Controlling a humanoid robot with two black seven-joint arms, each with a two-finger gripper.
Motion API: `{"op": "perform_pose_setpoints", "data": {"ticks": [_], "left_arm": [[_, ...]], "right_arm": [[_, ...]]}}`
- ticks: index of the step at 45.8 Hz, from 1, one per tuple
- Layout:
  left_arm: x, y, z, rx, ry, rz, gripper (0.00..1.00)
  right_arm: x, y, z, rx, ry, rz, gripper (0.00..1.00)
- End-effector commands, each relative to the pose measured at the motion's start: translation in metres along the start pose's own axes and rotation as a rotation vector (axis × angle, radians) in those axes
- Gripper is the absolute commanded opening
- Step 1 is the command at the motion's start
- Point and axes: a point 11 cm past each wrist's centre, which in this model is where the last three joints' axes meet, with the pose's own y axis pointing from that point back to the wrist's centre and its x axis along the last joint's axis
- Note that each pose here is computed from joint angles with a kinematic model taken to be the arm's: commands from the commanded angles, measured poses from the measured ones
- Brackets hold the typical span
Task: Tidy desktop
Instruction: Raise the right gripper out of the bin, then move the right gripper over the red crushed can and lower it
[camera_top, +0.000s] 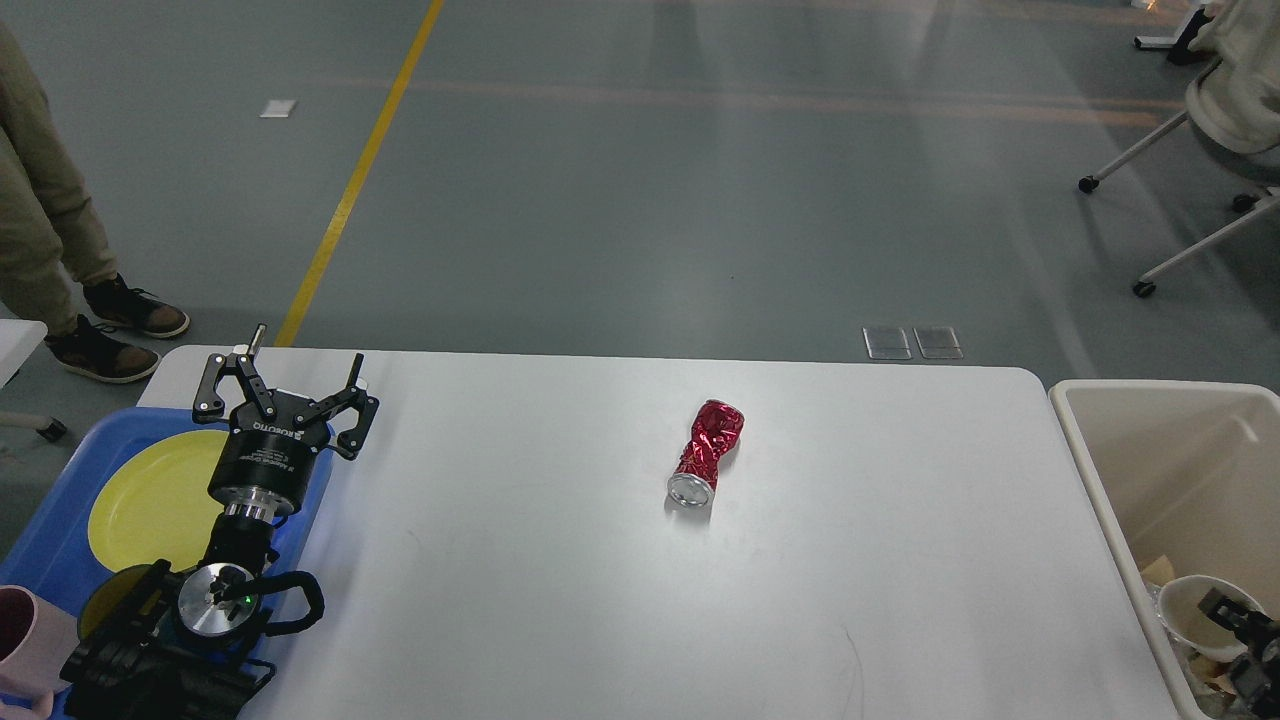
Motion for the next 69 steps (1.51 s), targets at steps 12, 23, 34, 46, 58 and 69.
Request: {"op": "perform_pose_setpoints", "data": {"ticks": [12,23,34,46,58,69], "left_arm": [[0.0,0.0,0.0,0.0,0.0,0.0,0.96],[0.0,0.0,0.0,0.0,0.0,0.0,0.96],[0.0,0.0,0.0,0.0,0.0,0.0,0.96],[0.0,0.0,0.0,-0.001,0.001,0.0,0.96],[0.0,0.0,0.0,0.0,0.0,0.0,0.96],[0.0,0.0,0.0,0.0,0.0,0.0,0.96]], "right_arm": [[0.019,0.003,-0.023,0.068,-0.032,-0.022,1.0],[0.096,0.022,-0.038,0.152,-0.075,-0.216,1.0],[0.148,0.061,-0.088,0.242,0.006,-0.375,1.0],[0.211,0.177,-0.17,0.346,0.266,-0.468,1.0],[0.218,0.316,-0.225,0.429,0.497,-0.446,0.99],[0.189,0.402,-0.223,0.486,0.602,-0.442,0.98]]}}
